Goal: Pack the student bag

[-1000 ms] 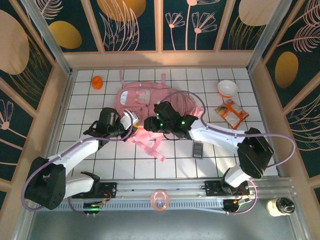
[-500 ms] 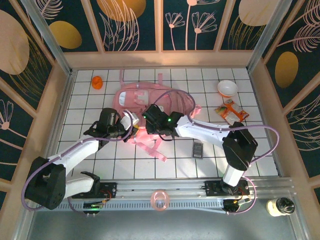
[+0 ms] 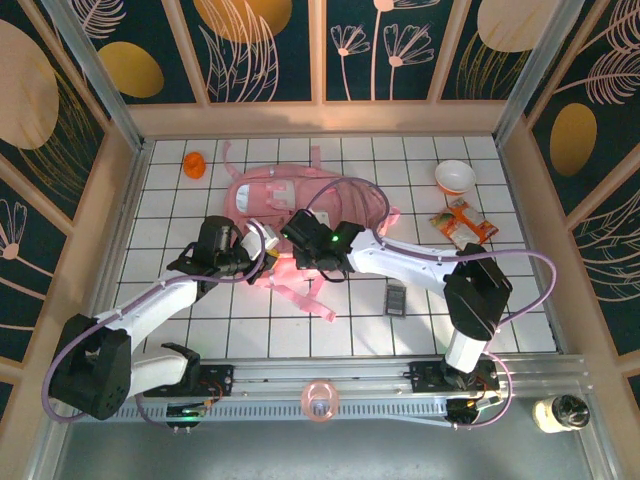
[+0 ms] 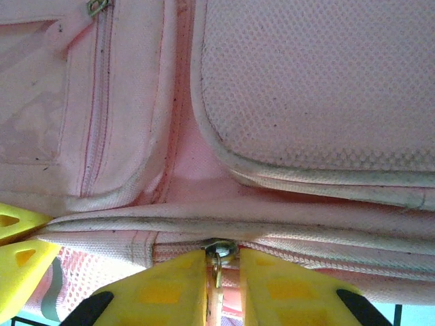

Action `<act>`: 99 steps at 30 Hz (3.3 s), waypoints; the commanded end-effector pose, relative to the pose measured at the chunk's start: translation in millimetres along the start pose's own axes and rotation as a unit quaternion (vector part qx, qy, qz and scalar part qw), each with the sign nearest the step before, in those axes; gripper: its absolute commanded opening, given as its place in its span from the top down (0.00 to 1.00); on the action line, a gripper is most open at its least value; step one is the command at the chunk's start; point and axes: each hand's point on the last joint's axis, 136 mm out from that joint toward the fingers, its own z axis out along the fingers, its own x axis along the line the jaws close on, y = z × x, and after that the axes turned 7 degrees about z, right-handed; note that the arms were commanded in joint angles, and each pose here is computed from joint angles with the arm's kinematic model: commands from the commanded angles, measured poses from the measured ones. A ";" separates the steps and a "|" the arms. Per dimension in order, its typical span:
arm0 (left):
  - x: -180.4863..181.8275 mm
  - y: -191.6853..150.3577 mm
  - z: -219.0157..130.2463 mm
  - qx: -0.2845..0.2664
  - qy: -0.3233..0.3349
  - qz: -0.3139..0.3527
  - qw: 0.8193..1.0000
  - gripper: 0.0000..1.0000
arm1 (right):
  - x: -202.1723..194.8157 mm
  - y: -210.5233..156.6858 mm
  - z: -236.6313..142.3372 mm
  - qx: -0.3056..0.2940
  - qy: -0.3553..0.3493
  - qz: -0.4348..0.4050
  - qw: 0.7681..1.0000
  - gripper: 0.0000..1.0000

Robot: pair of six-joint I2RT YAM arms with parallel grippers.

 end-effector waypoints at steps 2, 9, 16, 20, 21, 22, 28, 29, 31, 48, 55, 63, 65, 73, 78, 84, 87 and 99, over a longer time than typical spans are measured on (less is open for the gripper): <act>4.9 32.0 -10.0 -0.058 0.011 0.016 0.998 1.00 | -23.3 -21.3 12.4 0.026 -0.058 -0.017 0.998 0.87; 11.5 23.0 -9.0 -0.036 0.031 0.017 0.999 1.00 | -47.6 -7.0 -4.0 0.004 -0.098 -0.018 0.995 1.00; 21.0 15.5 -10.6 -0.016 0.061 0.020 0.998 1.00 | -99.3 5.0 -10.6 0.004 -0.121 0.003 0.993 1.00; 22.9 14.6 -11.5 -0.012 0.068 0.020 0.997 1.00 | -123.4 10.0 -8.7 0.008 -0.118 0.017 0.993 1.00; 23.5 13.9 -11.4 -0.011 0.070 0.020 0.997 1.00 | -128.6 11.7 -8.9 0.008 -0.119 0.020 0.993 1.00; 24.7 13.2 -11.7 -0.009 0.074 0.019 0.997 1.00 | -133.9 13.9 -9.5 0.007 -0.120 0.022 0.993 1.00; 44.8 6.2 -14.2 0.012 0.129 -0.004 0.992 1.00 | -118.0 5.7 -6.9 0.027 -0.049 0.027 0.998 1.00; 50.5 4.8 -15.2 0.016 0.144 -0.010 0.989 1.00 | -106.9 -1.0 -4.9 0.034 -0.027 0.026 0.999 1.00; 61.4 1.1 -17.5 0.029 0.174 -0.016 0.984 1.00 | -81.6 -15.9 -0.2 0.050 0.015 0.019 0.998 1.00; 113.2 43.5 -59.7 -0.084 0.259 -0.283 0.920 0.48 | 39.6 -23.5 12.2 0.046 0.181 0.023 0.982 1.00; 59.8 21.8 -54.5 -0.127 0.149 -0.531 0.824 0.44 | 39.1 -25.2 19.2 0.052 0.176 0.017 0.983 1.00; 17.4 -21.4 -23.0 -0.104 0.089 -0.664 0.735 0.40 | 36.1 -27.4 19.8 0.053 0.170 0.014 0.984 1.00; 14.5 -22.1 -18.7 -0.109 0.074 -0.677 0.724 0.40 | 36.3 -28.3 19.8 0.055 0.170 0.013 0.984 1.00; 2.4 -12.7 1.8 -0.101 0.016 -0.701 0.706 0.38 | 37.8 -29.2 19.2 0.055 0.170 0.010 0.984 1.00; -2.0 -18.1 12.9 -0.093 0.012 -0.718 0.689 0.40 | 37.8 -29.3 18.8 0.056 0.169 0.008 0.984 1.00; -4.1 -16.5 27.5 -0.098 -0.003 -0.740 0.665 0.45 | 34.7 -31.0 18.3 0.058 0.157 0.005 0.986 1.00; -7.9 -14.5 36.0 -0.090 -0.016 -0.744 0.662 0.48 | 29.7 -32.9 20.0 0.060 0.141 0.003 0.988 1.00; -7.0 2.1 34.2 -0.117 -0.033 -0.754 0.646 1.00 | 1.7 -41.4 30.6 0.066 0.067 0.009 0.996 1.00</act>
